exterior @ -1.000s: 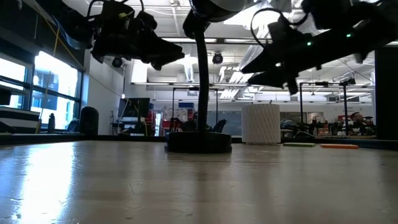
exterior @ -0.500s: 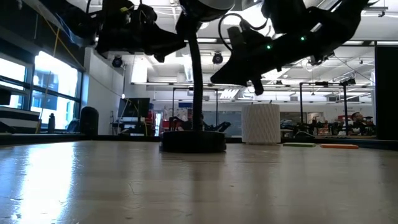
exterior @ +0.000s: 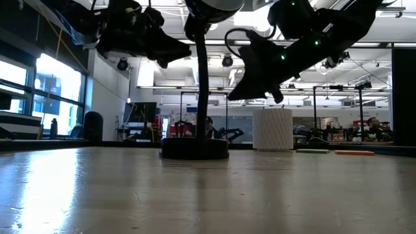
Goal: Screw lightbulb
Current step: Insert the lightbulb into the desk lamp
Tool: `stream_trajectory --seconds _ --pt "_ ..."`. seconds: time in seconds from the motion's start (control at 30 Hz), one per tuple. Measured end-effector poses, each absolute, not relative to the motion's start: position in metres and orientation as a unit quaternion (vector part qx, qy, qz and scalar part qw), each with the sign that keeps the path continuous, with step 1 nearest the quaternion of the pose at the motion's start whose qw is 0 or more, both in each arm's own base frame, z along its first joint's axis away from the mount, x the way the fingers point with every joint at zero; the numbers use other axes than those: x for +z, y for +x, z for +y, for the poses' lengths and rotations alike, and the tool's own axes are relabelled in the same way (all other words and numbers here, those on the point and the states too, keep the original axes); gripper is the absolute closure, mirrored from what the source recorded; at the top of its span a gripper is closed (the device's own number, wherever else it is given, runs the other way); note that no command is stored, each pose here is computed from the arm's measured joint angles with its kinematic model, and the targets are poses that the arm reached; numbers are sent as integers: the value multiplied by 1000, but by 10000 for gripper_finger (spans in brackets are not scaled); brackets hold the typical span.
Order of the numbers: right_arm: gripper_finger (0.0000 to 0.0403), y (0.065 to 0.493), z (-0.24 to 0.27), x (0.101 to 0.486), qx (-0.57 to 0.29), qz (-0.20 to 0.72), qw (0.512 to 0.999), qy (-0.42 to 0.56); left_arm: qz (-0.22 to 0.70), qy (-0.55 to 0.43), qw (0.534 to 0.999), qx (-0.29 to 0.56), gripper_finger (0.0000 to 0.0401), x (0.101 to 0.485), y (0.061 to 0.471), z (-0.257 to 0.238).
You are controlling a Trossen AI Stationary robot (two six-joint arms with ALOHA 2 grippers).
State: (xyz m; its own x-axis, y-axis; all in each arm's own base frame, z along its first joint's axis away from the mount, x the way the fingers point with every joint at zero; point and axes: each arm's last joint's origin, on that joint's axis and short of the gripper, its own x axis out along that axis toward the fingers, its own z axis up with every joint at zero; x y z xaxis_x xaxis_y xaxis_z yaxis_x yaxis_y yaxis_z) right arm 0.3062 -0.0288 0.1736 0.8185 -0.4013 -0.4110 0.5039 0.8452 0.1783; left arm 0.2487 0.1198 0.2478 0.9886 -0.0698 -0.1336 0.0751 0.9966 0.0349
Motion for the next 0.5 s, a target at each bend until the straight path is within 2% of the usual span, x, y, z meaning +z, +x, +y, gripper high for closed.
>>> stream_trajectory --seconds 0.17,0.33,0.5 --pt "401 298 -27 149 -195 223 954 47 111 30 993 3 275 254 233 114" --pt "401 292 -26 124 -122 241 962 -49 117 18 993 -2 275 261 226 106" --pt "401 290 -28 115 -107 257 958 -62 137 -13 990 -31 275 251 232 93"
